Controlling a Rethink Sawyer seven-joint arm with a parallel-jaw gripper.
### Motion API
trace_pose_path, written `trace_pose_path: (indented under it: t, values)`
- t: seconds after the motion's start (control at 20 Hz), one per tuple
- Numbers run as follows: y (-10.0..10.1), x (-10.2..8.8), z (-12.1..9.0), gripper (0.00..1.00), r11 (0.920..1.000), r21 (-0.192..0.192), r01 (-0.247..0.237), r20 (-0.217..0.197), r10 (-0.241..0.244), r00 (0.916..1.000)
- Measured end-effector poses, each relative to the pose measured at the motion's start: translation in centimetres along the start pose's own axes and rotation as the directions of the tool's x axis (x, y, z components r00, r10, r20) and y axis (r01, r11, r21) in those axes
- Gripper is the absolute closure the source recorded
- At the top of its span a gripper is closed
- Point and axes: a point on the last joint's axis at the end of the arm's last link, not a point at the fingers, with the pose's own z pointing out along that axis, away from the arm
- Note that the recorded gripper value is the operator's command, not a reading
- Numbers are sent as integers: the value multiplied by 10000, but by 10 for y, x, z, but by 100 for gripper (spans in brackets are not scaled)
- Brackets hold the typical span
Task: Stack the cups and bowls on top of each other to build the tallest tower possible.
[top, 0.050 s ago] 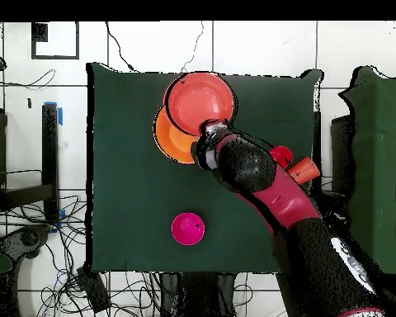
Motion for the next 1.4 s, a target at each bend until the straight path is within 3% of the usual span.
trace_pose_path:
  t: [0.45,0.85,1.4]
  values:
    - [11,22,24,100,9997,-252,14,-223,-19,9997]
    - [10,27,44,100,9997,-237,-115,-581,101,9983]
    - [6,24,51,100,9994,-228,-274,-775,255,9967]
